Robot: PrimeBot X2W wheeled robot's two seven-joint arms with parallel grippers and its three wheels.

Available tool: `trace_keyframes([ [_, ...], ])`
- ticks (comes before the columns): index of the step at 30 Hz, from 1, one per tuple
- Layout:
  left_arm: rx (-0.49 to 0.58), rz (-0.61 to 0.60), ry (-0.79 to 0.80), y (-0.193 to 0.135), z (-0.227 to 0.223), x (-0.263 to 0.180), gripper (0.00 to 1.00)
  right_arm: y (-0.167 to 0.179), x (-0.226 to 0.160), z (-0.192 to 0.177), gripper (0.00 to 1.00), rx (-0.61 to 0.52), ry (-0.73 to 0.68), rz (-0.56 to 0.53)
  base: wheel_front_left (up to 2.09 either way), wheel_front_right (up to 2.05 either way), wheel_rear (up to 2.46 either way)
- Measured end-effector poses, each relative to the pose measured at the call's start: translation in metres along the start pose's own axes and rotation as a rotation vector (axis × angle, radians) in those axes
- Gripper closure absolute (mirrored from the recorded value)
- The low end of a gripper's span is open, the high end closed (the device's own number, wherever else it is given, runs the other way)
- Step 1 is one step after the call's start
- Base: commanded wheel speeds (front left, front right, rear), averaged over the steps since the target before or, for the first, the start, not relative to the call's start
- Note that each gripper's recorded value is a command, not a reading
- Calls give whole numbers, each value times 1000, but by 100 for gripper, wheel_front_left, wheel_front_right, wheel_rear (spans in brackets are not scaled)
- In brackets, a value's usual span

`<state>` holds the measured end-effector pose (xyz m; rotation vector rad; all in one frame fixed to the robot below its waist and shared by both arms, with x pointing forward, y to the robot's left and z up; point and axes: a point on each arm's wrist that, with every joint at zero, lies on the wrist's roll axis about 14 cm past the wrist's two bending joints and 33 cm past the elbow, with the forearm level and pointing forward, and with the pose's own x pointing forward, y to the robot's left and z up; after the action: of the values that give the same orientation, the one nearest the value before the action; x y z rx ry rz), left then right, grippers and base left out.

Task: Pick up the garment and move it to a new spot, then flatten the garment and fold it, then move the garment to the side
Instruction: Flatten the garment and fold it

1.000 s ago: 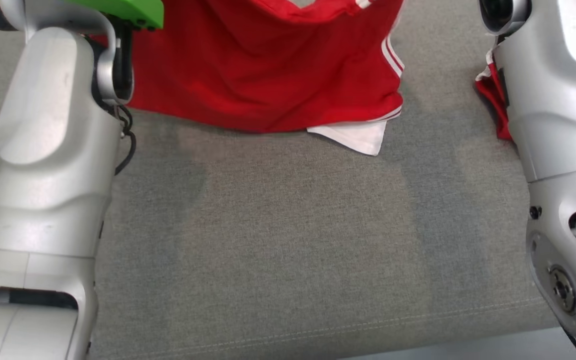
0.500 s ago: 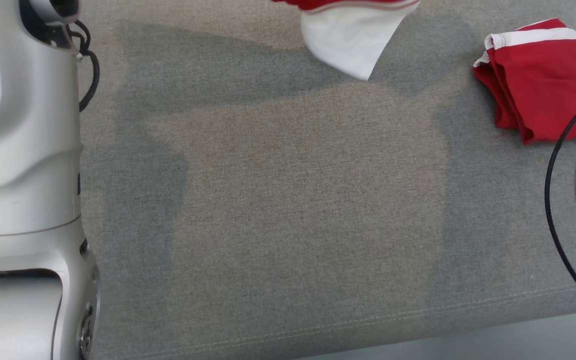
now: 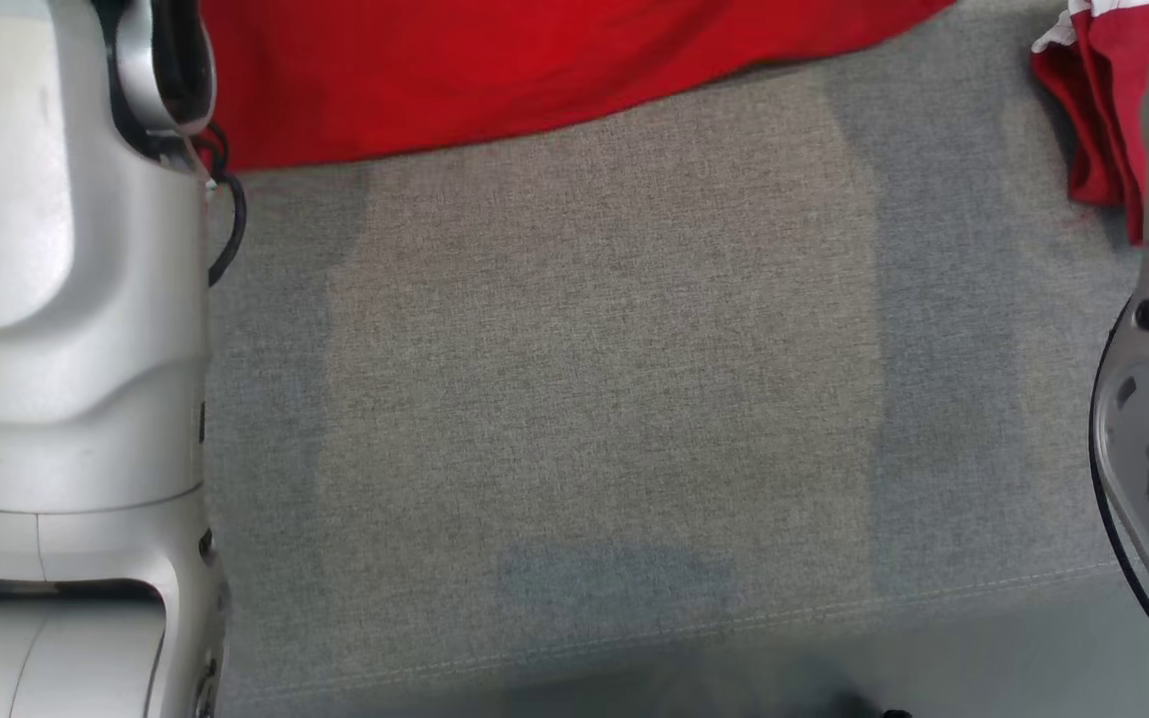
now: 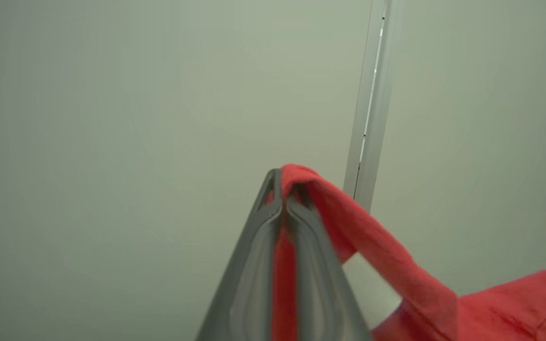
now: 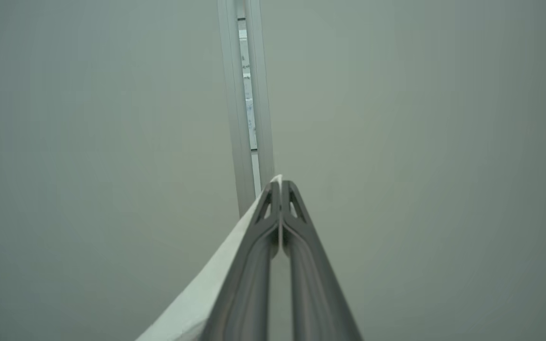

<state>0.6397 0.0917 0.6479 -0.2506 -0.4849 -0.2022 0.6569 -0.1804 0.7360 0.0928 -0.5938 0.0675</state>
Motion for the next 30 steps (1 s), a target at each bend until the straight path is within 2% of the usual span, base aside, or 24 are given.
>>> trace_keyframes([
  [3,-12,2,55,4,-26,-10,100,-1,-15,-37,100,-31,80,18,0,0,0],
  [5,-26,11,60,7,-28,-14,100,-8,-23,-48,100,-50,111,16,0,0,0],
  [11,-39,21,62,9,-19,-33,100,-14,-43,-63,100,-22,222,27,0,0,0],
  [17,-31,54,68,18,-4,-61,100,-13,-71,-55,100,35,306,50,0,0,0],
  [26,-1,139,284,33,-32,-146,100,-28,-168,-59,100,111,646,-14,0,0,0],
  [27,7,154,322,35,-32,-161,100,-35,-189,-51,100,98,704,-46,0,0,0],
  [30,26,150,371,32,-31,-181,100,-41,-217,-38,100,76,783,-81,0,0,0],
])
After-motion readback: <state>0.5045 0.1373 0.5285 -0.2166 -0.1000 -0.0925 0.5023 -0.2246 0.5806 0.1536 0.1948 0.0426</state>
